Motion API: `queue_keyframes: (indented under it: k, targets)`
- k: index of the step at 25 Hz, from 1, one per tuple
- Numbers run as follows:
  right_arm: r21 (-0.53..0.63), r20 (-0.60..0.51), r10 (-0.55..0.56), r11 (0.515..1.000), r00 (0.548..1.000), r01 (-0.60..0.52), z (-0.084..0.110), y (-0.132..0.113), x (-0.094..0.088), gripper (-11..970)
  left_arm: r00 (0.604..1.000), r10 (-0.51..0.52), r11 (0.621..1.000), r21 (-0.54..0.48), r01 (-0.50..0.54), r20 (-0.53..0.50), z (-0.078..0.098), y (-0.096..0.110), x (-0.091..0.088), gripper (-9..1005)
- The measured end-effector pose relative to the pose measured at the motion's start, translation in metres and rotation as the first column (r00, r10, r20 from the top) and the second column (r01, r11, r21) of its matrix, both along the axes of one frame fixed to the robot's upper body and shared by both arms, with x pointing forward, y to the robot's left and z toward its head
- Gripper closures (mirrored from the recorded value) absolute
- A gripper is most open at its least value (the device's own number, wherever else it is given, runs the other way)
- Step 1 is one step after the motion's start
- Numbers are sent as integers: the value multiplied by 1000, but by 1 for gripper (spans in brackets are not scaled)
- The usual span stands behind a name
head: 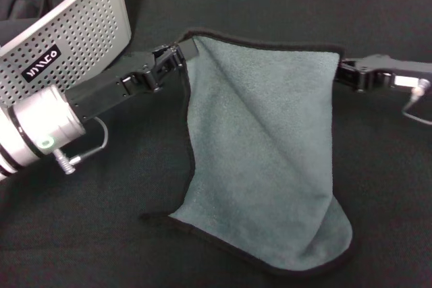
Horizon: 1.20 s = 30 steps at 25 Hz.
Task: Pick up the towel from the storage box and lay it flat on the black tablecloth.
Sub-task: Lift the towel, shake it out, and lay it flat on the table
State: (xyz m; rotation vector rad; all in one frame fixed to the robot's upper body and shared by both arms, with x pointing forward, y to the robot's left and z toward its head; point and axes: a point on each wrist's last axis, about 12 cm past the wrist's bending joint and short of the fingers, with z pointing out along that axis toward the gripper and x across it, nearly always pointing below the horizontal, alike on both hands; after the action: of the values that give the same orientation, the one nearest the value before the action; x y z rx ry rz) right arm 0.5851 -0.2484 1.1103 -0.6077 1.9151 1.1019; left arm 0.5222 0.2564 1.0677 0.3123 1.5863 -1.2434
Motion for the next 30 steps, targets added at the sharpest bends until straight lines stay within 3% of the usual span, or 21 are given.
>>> queue_keyframes:
  k: [2,11,19,25,30]
  targets:
    - [-65,17,-12,998,1000,13,-2,15,15,948,1000,14,1000,20,-14,10,-2,-2,1,985]
    - [-211,74,-62,974,995,77,-4,27,35,948,988,107,980,155,-123,108,-9,-2,12,985]
    - [-280,126,-49,957,991,83,0,36,44,948,967,161,951,232,-206,197,-3,2,25,985]
    - [-319,151,-32,944,988,79,4,46,50,948,936,159,903,337,-267,314,-8,-2,28,985]
    - [-336,176,-47,936,983,105,6,49,55,948,929,174,883,367,-294,327,-11,-1,30,985]
